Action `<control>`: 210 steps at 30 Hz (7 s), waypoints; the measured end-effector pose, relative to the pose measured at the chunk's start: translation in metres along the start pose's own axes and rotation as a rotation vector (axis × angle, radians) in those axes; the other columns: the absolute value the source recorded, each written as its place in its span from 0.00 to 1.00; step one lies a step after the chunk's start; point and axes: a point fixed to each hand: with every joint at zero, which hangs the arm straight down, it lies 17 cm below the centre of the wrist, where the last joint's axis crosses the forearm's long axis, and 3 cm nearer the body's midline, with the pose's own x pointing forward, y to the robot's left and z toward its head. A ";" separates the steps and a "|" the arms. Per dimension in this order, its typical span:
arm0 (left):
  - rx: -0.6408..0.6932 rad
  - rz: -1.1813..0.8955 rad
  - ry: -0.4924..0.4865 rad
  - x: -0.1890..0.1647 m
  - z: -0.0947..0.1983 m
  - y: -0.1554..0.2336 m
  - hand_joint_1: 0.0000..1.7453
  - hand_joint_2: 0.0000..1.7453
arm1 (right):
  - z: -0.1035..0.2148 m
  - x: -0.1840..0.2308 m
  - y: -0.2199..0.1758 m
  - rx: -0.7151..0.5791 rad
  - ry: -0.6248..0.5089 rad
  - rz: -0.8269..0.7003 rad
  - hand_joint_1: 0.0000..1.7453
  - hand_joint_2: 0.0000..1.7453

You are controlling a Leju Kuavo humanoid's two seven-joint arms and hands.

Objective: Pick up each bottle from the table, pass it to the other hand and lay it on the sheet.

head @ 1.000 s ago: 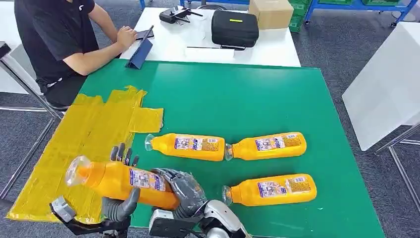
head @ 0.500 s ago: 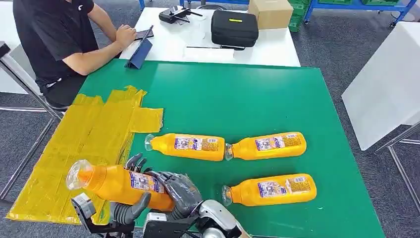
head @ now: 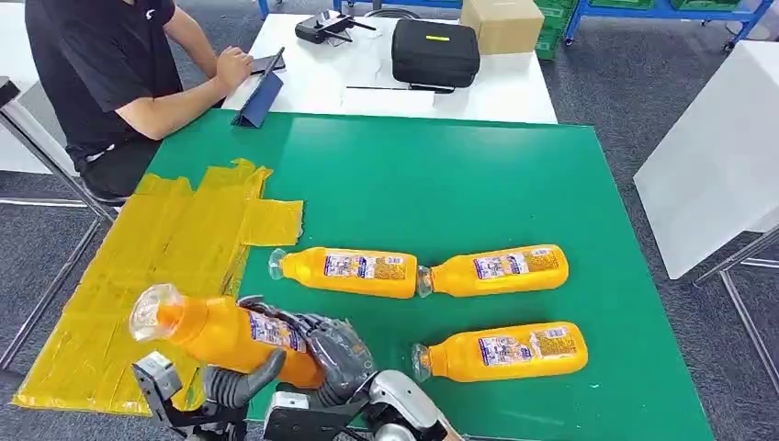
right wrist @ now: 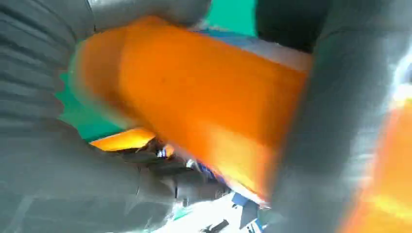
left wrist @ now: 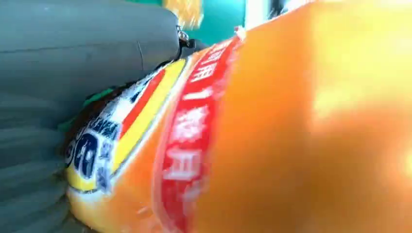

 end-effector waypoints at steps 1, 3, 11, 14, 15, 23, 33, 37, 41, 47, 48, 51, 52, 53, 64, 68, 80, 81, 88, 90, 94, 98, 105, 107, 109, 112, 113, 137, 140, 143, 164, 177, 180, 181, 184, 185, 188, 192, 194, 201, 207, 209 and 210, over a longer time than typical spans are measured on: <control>0.043 -0.125 -0.022 0.006 -0.005 0.012 1.00 1.00 | 0.002 -0.001 -0.005 -0.017 0.006 0.000 0.00 1.00; 0.151 -0.389 -0.081 0.024 -0.016 0.045 1.00 1.00 | 0.009 -0.005 -0.014 -0.048 0.024 -0.012 0.00 1.00; 0.352 -1.231 -0.290 0.077 -0.013 0.128 1.00 1.00 | 0.047 -0.042 -0.070 -0.106 0.052 0.080 0.00 0.00; 0.245 -1.480 -0.325 0.066 -0.010 0.132 1.00 1.00 | 0.072 -0.063 -0.080 -0.074 0.063 0.148 0.00 0.00; 0.210 -1.532 -0.321 0.059 -0.009 0.134 1.00 1.00 | 0.082 -0.072 -0.083 -0.056 0.073 0.174 0.00 0.00; 0.165 -1.634 -0.255 0.038 -0.001 0.159 1.00 1.00 | 0.121 -0.098 -0.095 0.006 0.101 0.275 0.00 0.00; 0.148 -1.659 -0.227 0.029 0.001 0.165 1.00 1.00 | 0.130 -0.103 -0.100 0.021 0.108 0.300 0.00 1.00; 0.073 -1.766 -0.144 0.003 0.000 0.168 1.00 1.00 | 0.153 -0.123 -0.101 0.095 0.159 0.326 0.00 1.00; -0.013 -1.770 -0.095 -0.031 0.001 0.163 1.00 1.00 | 0.182 -0.146 -0.114 0.154 0.208 0.360 0.00 1.00; -0.218 -1.700 -0.051 -0.095 0.015 0.142 1.00 1.00 | 0.207 -0.174 -0.129 0.204 0.296 0.409 0.00 1.00; -0.243 -1.693 -0.046 -0.103 0.015 0.140 1.00 1.00 | 0.211 -0.178 -0.131 0.207 0.306 0.415 0.00 1.00; -0.317 -1.677 -0.027 -0.123 0.014 0.137 0.00 1.00 | 0.228 -0.189 -0.137 0.218 0.345 0.430 0.00 1.00; -0.340 -1.674 -0.016 -0.129 0.012 0.137 0.00 1.00 | 0.234 -0.192 -0.138 0.219 0.361 0.433 0.00 1.00; -0.368 -1.673 -0.001 -0.136 0.012 0.137 0.00 1.00 | 0.242 -0.194 -0.141 0.219 0.379 0.438 0.00 1.00; -0.502 -1.589 0.067 -0.163 0.011 0.141 0.00 1.00 | 0.291 -0.209 -0.171 0.208 0.487 0.488 0.00 1.00; -0.550 -1.544 0.100 -0.166 0.012 0.143 0.00 1.00 | 0.295 -0.213 -0.178 0.203 0.500 0.507 0.00 1.00; -0.556 -1.447 0.147 -0.164 0.020 0.150 0.00 1.00 | 0.306 -0.218 -0.186 0.210 0.523 0.529 0.00 1.00; -0.564 -1.408 0.157 -0.164 0.026 0.148 0.00 1.00 | 0.308 -0.220 -0.187 0.217 0.528 0.537 0.00 1.00; -0.593 -1.099 0.173 -0.139 0.058 0.126 0.00 1.00 | 0.307 -0.251 -0.193 0.264 0.553 0.581 0.00 1.00; -0.609 -0.983 0.152 -0.128 0.067 0.108 0.00 1.00 | 0.307 -0.264 -0.194 0.273 0.574 0.571 0.00 1.00; -0.631 -0.785 0.103 -0.104 0.079 0.079 0.00 0.00 | 0.317 -0.285 -0.183 0.342 0.623 0.545 0.00 1.00; -0.644 -0.584 0.064 -0.079 0.080 0.057 0.00 0.00 | 0.338 -0.310 -0.167 0.437 0.691 0.502 0.97 1.00; -0.614 -0.440 -0.014 -0.046 0.058 0.040 0.00 0.00 | 0.341 -0.337 -0.161 0.467 0.742 0.459 1.00 1.00; -0.613 -0.427 -0.033 -0.040 0.051 0.037 0.00 0.00 | 0.341 -0.341 -0.160 0.471 0.747 0.451 1.00 1.00; -0.614 -0.422 -0.042 -0.038 0.049 0.035 0.00 0.00 | 0.342 -0.343 -0.161 0.471 0.753 0.448 1.00 1.00; -0.609 -0.375 -0.048 -0.032 0.047 0.031 0.00 0.00 | 0.343 -0.345 -0.162 0.468 0.761 0.437 1.00 1.00; -0.604 -0.349 -0.051 -0.029 0.045 0.029 0.00 0.00 | 0.343 -0.345 -0.162 0.464 0.762 0.429 1.00 1.00; -0.247 0.525 -0.049 0.040 0.015 -0.022 0.00 1.00 | 0.147 -0.170 -0.103 -0.142 0.346 -0.218 1.00 1.00; -0.244 0.528 -0.052 0.040 0.014 -0.025 0.00 1.00 | 0.138 -0.163 -0.106 -0.166 0.332 -0.235 1.00 1.00; -0.242 0.531 -0.053 0.041 0.014 -0.026 0.00 1.00 | 0.133 -0.160 -0.106 -0.177 0.327 -0.247 1.00 1.00; -0.269 0.475 -0.035 0.037 0.015 -0.045 0.00 1.00 | 0.070 -0.095 -0.077 -0.112 0.175 -0.292 1.00 1.00; -0.258 0.307 -0.058 0.030 0.014 -0.047 0.00 1.00 | 0.034 -0.036 -0.001 0.073 0.095 -0.294 1.00 1.00; -0.259 0.274 -0.058 0.029 0.015 -0.048 0.00 1.00 | 0.034 -0.036 0.008 0.094 0.101 -0.290 1.00 1.00; -0.257 0.269 -0.058 0.028 0.014 -0.048 0.00 1.00 | 0.034 -0.036 0.009 0.097 0.102 -0.289 1.00 1.00; -0.257 0.265 -0.056 0.028 0.015 -0.047 0.00 1.00 | 0.032 -0.036 0.012 0.106 0.102 -0.287 1.00 1.00; -0.257 0.265 -0.056 0.028 0.015 -0.047 0.00 1.00 | 0.032 -0.036 0.012 0.108 0.102 -0.287 1.00 1.00; -0.257 0.238 -0.060 0.027 0.015 -0.048 1.00 1.00 | 0.032 -0.036 0.014 0.114 0.103 -0.285 1.00 1.00; -0.264 0.183 -0.080 0.028 0.015 -0.052 1.00 1.00 | 0.033 -0.037 0.015 0.117 0.106 -0.286 1.00 1.00; -0.268 0.178 -0.089 0.030 0.015 -0.053 1.00 1.00 | 0.033 -0.038 0.016 0.118 0.107 -0.286 1.00 1.00; -0.271 0.175 -0.095 0.032 0.014 -0.054 1.00 1.00 | 0.034 -0.037 0.018 0.122 0.107 -0.287 1.00 1.00; -0.270 0.175 -0.101 0.033 0.014 -0.054 1.00 1.00 | 0.034 -0.036 0.019 0.127 0.105 -0.287 1.00 1.00; -0.271 0.183 -0.106 0.034 0.014 -0.054 1.00 1.00 | 0.034 -0.036 0.019 0.126 0.105 -0.287 1.00 1.00; -0.272 0.186 -0.110 0.035 0.014 -0.054 1.00 1.00 | 0.034 -0.036 0.019 0.125 0.105 -0.287 1.00 1.00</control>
